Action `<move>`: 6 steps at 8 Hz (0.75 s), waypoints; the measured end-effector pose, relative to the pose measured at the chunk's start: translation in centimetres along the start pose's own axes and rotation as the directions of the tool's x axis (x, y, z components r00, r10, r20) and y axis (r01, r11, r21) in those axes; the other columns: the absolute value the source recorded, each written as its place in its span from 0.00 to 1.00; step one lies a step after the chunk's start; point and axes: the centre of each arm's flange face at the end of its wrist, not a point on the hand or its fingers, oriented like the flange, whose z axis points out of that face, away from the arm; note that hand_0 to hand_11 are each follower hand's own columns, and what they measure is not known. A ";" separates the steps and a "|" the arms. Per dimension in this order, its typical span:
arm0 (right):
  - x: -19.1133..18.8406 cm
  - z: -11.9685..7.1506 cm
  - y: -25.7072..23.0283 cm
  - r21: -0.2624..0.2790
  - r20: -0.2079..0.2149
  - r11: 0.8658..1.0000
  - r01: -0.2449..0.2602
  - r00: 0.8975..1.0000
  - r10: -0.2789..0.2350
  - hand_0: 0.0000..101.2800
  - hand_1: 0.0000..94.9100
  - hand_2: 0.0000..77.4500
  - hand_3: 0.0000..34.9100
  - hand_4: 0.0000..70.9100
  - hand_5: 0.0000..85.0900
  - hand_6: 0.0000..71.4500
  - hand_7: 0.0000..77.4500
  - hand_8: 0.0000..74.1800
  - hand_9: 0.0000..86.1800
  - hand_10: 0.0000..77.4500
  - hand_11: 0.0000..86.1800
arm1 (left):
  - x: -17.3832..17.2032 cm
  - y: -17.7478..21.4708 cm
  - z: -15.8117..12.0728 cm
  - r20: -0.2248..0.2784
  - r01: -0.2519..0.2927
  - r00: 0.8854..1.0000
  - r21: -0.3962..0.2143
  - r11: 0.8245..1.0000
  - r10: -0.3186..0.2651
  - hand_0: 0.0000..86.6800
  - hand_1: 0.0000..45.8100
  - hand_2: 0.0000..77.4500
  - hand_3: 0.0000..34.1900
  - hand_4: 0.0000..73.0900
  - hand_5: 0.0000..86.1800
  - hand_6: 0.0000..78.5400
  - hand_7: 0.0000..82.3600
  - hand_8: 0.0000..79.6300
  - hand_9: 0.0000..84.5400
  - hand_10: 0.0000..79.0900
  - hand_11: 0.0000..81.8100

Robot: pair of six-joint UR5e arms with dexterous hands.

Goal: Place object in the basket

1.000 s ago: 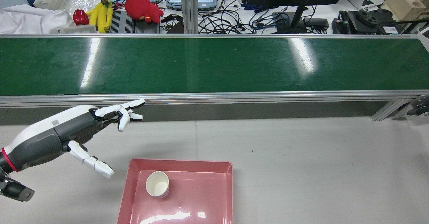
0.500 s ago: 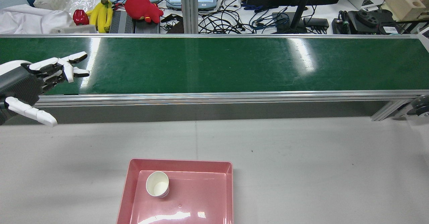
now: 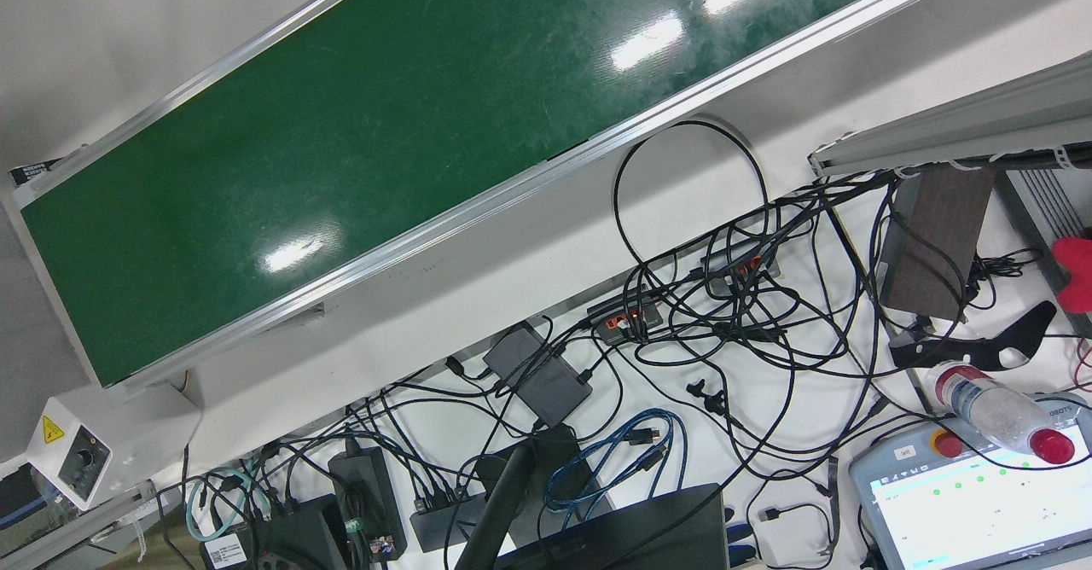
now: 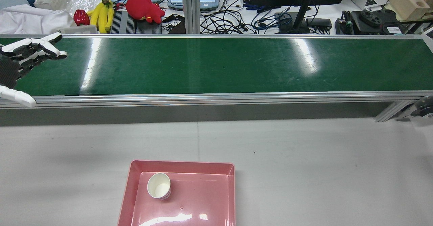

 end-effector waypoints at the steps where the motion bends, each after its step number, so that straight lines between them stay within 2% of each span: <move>1: 0.0 0.0 0.0 0.000 0.000 1.000 0.000 1.000 0.000 0.00 0.00 0.01 0.00 0.00 0.00 0.00 0.01 0.00 0.00 0.00 0.00 | 0.1 -0.9 0.1 -0.006 0.008 1.000 0.020 1.000 -0.008 0.64 0.42 0.01 0.00 0.19 0.47 0.08 0.09 0.17 0.24 0.01 0.02; 6: 0.0 0.0 0.0 0.000 0.000 1.000 0.000 1.000 0.000 0.00 0.00 0.01 0.00 0.00 0.00 0.00 0.01 0.00 0.00 0.00 0.00 | 1.7 -5.0 1.0 -0.081 0.063 0.995 0.061 0.996 -0.058 0.64 0.43 0.01 0.00 0.19 0.47 0.08 0.09 0.17 0.24 0.01 0.02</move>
